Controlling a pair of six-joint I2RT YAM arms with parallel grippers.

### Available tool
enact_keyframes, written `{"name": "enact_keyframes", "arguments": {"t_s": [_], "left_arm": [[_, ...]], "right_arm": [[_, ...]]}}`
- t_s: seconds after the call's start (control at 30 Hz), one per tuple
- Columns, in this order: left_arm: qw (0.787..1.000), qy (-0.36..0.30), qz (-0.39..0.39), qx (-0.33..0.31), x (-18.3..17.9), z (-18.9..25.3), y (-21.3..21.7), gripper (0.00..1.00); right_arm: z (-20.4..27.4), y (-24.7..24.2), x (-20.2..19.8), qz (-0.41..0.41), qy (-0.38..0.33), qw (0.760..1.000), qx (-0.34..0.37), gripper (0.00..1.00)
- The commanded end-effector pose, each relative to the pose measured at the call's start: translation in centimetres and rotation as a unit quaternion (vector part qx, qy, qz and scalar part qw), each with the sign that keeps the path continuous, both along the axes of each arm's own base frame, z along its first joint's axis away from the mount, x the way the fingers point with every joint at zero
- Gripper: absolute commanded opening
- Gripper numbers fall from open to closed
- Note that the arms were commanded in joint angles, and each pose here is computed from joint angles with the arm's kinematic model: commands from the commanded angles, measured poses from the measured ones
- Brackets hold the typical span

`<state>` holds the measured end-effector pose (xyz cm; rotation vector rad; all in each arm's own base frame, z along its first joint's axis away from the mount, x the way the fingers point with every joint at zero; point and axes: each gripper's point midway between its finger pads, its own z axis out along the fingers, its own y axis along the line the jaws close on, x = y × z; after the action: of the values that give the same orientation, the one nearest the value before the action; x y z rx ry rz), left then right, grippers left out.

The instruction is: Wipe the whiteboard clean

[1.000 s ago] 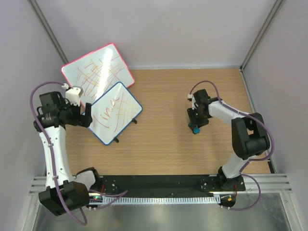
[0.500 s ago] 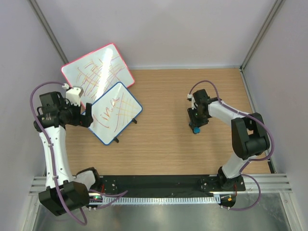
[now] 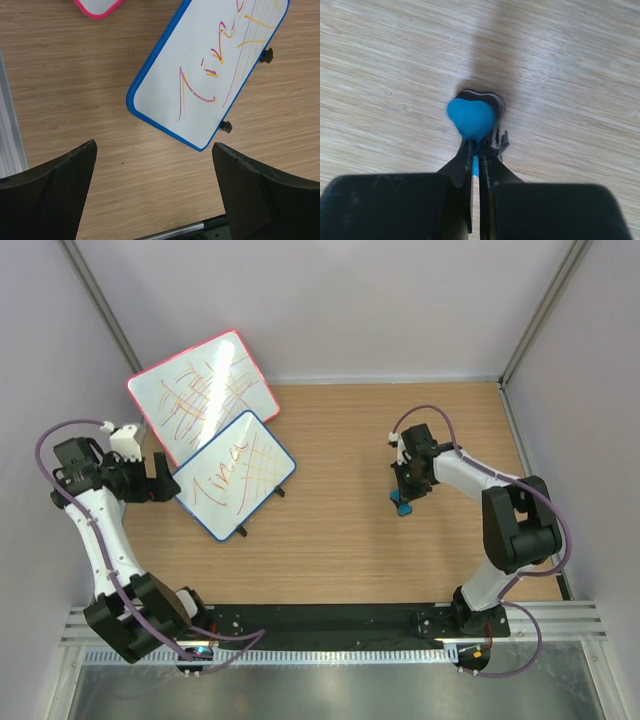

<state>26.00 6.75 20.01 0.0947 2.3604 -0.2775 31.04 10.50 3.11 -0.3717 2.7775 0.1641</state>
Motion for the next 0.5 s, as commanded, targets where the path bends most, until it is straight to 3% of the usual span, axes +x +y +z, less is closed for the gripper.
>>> {"name": "enact_keyframes", "arguments": {"t_s": [0.0, 0.27, 0.47], "left_arm": [[0.997, -0.056, -0.035, -0.045, 1.7, 1.8, -0.7, 0.97], [0.993, -0.074, -0.038, -0.085, 4.5, 1.1, 0.9, 0.93], [0.991, -0.054, -0.047, -0.112, 4.9, -0.1, 1.6, 0.89]], "right_arm": [[1.0, 0.8, 1.3, -0.003, -0.046, 0.999, 0.023, 0.01], [6.9, 2.4, 3.2, -0.002, -0.167, 0.982, 0.088, 0.01], [6.4, 1.4, 2.7, -0.016, -0.143, 0.988, 0.057, 0.01]]}}
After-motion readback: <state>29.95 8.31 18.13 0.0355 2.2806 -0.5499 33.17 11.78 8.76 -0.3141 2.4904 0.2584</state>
